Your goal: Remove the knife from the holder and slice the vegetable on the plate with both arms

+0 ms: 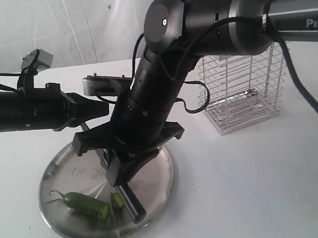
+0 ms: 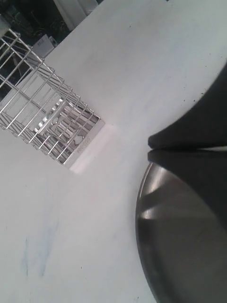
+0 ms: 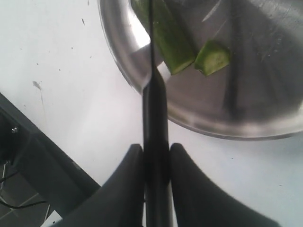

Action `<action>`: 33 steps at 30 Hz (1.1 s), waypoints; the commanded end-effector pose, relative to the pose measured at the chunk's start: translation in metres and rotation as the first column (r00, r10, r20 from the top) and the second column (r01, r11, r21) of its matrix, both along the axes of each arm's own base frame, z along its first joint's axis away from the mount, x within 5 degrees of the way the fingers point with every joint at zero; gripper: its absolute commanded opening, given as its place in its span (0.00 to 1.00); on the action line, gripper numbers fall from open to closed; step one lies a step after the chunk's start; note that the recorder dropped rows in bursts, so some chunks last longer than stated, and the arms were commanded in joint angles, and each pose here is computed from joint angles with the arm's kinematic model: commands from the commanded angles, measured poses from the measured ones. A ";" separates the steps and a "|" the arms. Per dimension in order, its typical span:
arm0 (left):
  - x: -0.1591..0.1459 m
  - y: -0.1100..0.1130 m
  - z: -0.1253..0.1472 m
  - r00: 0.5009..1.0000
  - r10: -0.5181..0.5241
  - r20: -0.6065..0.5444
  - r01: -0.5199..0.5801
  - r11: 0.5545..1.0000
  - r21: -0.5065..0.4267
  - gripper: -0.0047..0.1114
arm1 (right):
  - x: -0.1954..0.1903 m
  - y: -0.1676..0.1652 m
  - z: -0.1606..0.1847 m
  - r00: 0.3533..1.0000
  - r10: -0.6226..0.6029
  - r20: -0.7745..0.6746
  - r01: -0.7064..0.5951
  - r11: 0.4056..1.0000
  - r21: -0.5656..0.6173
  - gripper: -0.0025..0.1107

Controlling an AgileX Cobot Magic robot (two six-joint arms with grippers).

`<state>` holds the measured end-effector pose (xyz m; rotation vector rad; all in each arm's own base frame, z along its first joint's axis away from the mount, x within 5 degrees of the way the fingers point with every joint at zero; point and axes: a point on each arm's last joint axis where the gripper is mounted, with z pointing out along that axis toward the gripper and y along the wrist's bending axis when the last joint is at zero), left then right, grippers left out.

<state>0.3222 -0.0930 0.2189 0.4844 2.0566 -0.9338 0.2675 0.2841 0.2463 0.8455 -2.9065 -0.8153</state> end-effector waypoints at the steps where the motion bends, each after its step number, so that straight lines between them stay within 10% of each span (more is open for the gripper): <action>1: -0.002 -0.005 0.003 1.000 -0.018 -0.009 0.017 0.998 -0.068 0.04 | 0.002 0.001 0.003 0.999 -0.019 0.041 0.018 1.000 0.017 0.02; 16: -0.005 0.024 0.098 0.968 -0.073 0.240 0.131 0.963 -0.234 0.04 | 0.021 -0.022 -0.010 0.986 -0.108 0.126 0.123 0.986 -0.116 0.02; 19: -0.025 0.024 0.087 0.925 -0.297 0.236 0.303 0.953 0.012 0.04 | 0.022 -0.029 -0.011 0.990 -0.094 0.103 0.108 0.985 -0.138 0.02; 24: -0.050 0.026 0.060 0.797 -0.602 0.052 0.535 0.743 0.402 0.04 | 0.037 -0.047 -0.010 0.987 -0.132 0.086 0.141 0.984 -0.109 0.02; 33: -0.054 0.023 0.052 0.580 -0.805 0.126 0.630 0.541 0.558 0.20 | 0.044 -0.066 -0.010 0.996 0.008 0.094 0.003 0.993 -0.114 0.02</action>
